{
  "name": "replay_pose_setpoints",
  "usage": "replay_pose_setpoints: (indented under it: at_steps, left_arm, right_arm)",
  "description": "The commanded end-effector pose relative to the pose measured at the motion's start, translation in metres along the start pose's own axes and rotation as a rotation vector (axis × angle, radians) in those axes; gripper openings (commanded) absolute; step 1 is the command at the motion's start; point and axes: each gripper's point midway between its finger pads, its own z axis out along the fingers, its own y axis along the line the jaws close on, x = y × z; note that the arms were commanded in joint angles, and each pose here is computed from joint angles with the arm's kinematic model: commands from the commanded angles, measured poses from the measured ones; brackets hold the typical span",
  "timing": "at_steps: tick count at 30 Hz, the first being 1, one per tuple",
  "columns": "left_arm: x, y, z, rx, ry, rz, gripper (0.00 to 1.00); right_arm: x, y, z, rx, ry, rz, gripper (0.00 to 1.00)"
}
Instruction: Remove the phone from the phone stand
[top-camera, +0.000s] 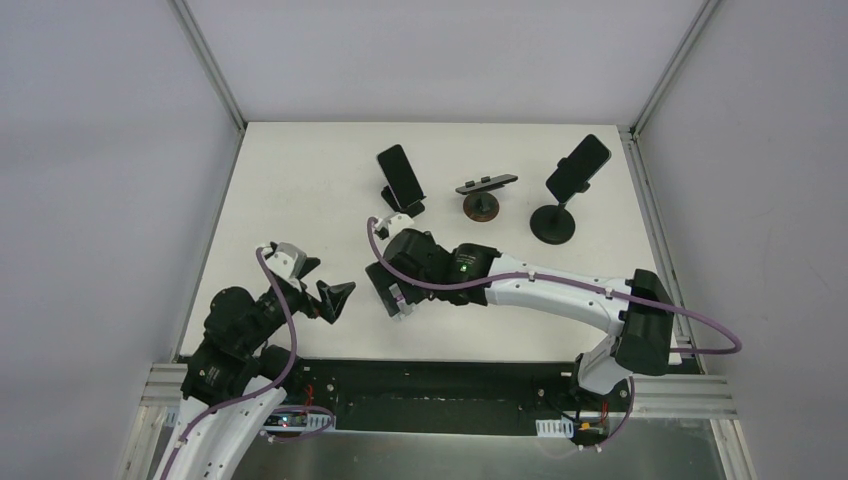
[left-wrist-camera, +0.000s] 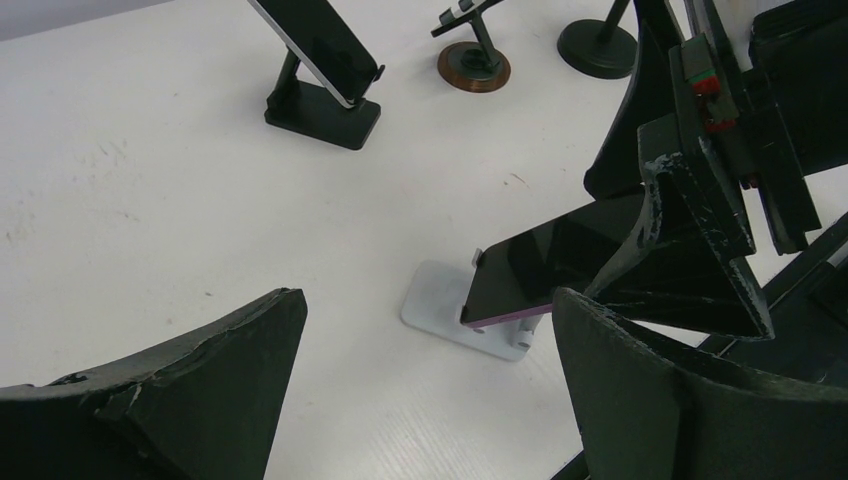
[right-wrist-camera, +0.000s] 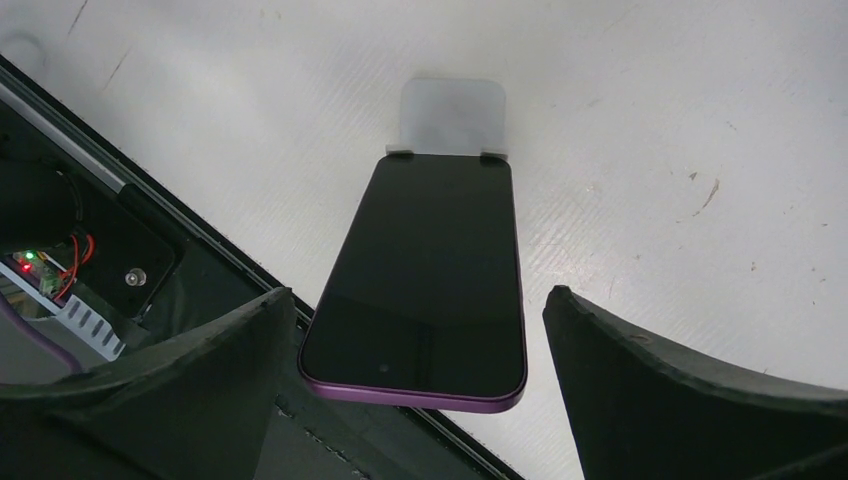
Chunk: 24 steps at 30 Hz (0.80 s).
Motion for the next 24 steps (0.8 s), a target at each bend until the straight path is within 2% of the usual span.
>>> replay_pose_setpoints:
  at_steps: [1, 8, 18, 24]
  left_arm:
    - [-0.007, 0.0032, -0.0008, -0.015, -0.035, 0.021, 1.0]
    - [-0.0077, 0.0034, -0.0014, -0.016, -0.04, 0.025, 1.0]
    - [-0.0078, 0.0033, -0.0019, -0.016, -0.043, 0.028, 1.0]
    - [-0.0076, 0.0034, -0.002, -0.016, -0.044, 0.029, 1.0]
  right_arm:
    - [-0.014, 0.0021, -0.0026, 0.021, -0.038, -0.022, 0.99]
    - [-0.0144, -0.0035, -0.0009, 0.06, -0.045, -0.03, 0.99]
    - [-0.0139, -0.0008, -0.0019, 0.046, -0.041, -0.034, 0.93]
    - [-0.0115, 0.0011, -0.0007, 0.044, -0.034, -0.039, 0.96]
